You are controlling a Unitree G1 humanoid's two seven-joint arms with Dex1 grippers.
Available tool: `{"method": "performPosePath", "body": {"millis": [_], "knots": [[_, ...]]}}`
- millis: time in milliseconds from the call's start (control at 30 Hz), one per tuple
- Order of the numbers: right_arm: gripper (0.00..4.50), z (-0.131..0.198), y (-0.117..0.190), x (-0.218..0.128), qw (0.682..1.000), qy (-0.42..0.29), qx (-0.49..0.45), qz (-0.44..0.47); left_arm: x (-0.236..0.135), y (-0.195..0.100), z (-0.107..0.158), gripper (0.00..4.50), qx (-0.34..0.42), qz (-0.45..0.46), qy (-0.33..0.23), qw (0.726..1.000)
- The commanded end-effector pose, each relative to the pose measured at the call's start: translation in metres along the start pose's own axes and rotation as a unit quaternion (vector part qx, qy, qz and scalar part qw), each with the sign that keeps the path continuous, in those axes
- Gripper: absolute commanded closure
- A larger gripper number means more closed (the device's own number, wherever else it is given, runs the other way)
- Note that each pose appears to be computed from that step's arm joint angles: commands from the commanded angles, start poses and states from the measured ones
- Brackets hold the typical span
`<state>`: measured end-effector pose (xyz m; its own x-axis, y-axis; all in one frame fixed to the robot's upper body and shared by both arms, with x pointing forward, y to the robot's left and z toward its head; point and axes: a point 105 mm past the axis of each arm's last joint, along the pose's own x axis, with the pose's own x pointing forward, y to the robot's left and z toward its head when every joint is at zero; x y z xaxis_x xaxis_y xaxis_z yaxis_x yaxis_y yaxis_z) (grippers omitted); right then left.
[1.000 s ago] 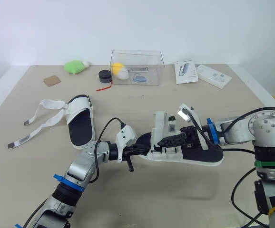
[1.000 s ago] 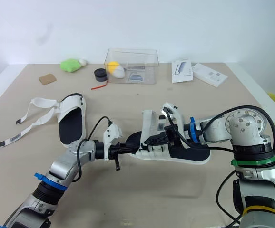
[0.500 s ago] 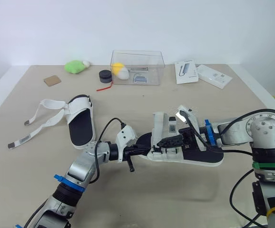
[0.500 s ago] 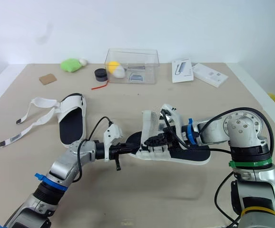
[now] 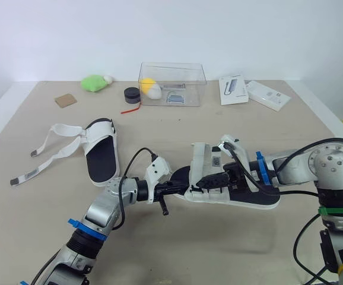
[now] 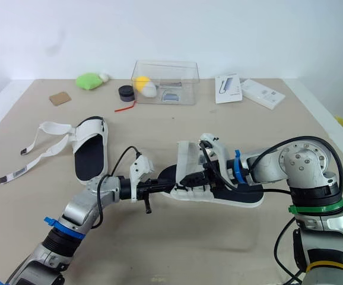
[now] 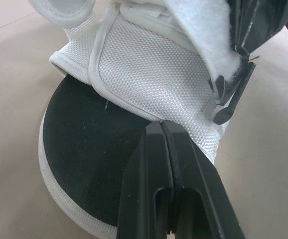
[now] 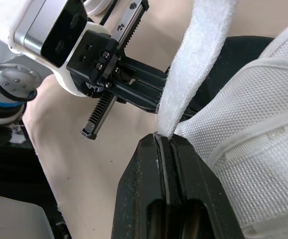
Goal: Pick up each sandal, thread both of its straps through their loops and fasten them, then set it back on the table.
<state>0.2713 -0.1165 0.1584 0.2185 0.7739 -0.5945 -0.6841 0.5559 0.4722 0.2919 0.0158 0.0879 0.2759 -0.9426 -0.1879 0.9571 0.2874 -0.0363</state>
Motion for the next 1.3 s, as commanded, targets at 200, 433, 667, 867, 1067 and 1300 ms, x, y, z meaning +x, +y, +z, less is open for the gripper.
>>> {"method": "performPosePath", "body": {"millis": [200,433,667,867,1067,1300], "knots": [[4.39,-0.01,-0.007,0.002,0.999,0.027,-0.015,-0.032,-0.001,-0.001,-0.033,4.5,-0.038,0.014,0.053,0.998],[4.39,-0.007,-0.013,0.0,0.999,0.018,0.004,-0.028,-0.001,-0.001,-0.033,4.5,-0.038,0.014,0.053,0.998],[4.39,-0.007,-0.014,0.001,0.999,0.021,0.003,-0.032,-0.001,-0.001,-0.033,4.5,-0.038,0.014,0.053,0.998],[4.39,0.008,-0.008,-0.002,0.998,-0.007,0.056,0.038,-0.001,-0.001,-0.033,4.5,-0.039,0.014,0.052,0.998],[4.39,0.004,-0.007,-0.003,0.992,0.008,0.108,0.067,-0.001,-0.001,-0.033,4.5,-0.039,0.015,0.052,0.998],[4.39,-0.002,-0.008,-0.001,0.992,0.022,0.112,0.05,-0.001,-0.001,-0.034,4.5,-0.04,0.015,0.053,0.998]]}}
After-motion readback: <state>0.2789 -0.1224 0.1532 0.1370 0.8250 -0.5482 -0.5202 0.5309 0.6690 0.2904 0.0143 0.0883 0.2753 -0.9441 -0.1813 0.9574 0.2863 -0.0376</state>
